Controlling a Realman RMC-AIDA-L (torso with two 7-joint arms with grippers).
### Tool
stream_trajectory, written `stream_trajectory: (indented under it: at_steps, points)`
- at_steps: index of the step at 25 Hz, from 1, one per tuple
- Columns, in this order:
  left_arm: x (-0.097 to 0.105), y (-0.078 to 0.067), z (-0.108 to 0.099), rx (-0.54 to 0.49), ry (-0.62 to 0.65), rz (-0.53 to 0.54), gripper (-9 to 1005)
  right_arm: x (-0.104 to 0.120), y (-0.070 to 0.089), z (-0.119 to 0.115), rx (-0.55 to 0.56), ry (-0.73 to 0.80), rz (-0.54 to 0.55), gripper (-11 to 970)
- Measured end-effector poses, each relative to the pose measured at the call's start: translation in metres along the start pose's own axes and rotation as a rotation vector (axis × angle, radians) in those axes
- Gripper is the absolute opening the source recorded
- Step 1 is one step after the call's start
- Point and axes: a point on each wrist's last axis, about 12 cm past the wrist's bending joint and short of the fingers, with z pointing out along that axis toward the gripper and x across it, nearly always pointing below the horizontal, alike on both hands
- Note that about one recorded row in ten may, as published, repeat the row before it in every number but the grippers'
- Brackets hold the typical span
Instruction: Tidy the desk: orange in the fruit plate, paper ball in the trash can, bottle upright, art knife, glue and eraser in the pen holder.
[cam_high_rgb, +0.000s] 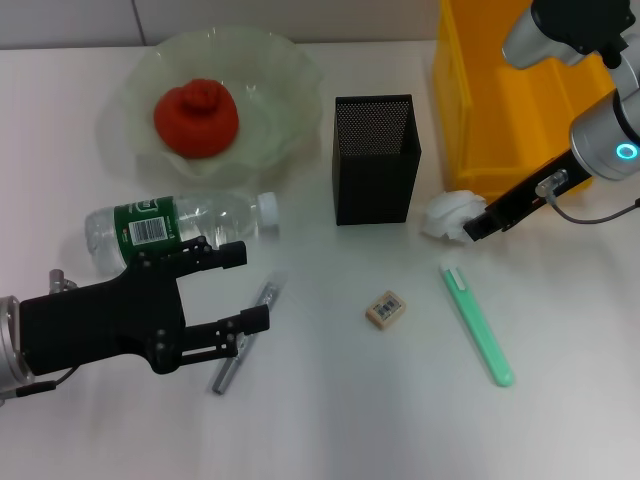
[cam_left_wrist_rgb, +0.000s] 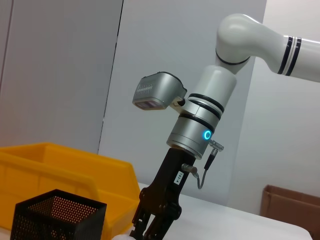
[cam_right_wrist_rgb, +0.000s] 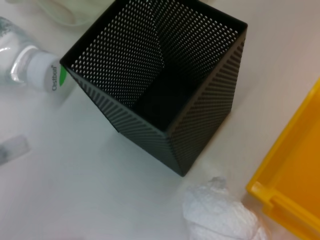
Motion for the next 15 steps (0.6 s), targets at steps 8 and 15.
stream_trajectory:
  at_steps: [8,15]
  points:
    - [-0.001,0.001,0.002,0.007,-0.002,0.002,755,0.000,0.002,-0.002,-0.012,-0.011,-0.011,343]
    - [-0.001,0.002,0.003,0.008,-0.002,0.004,755,0.004,0.012,-0.024,-0.101,-0.169,-0.054,330]
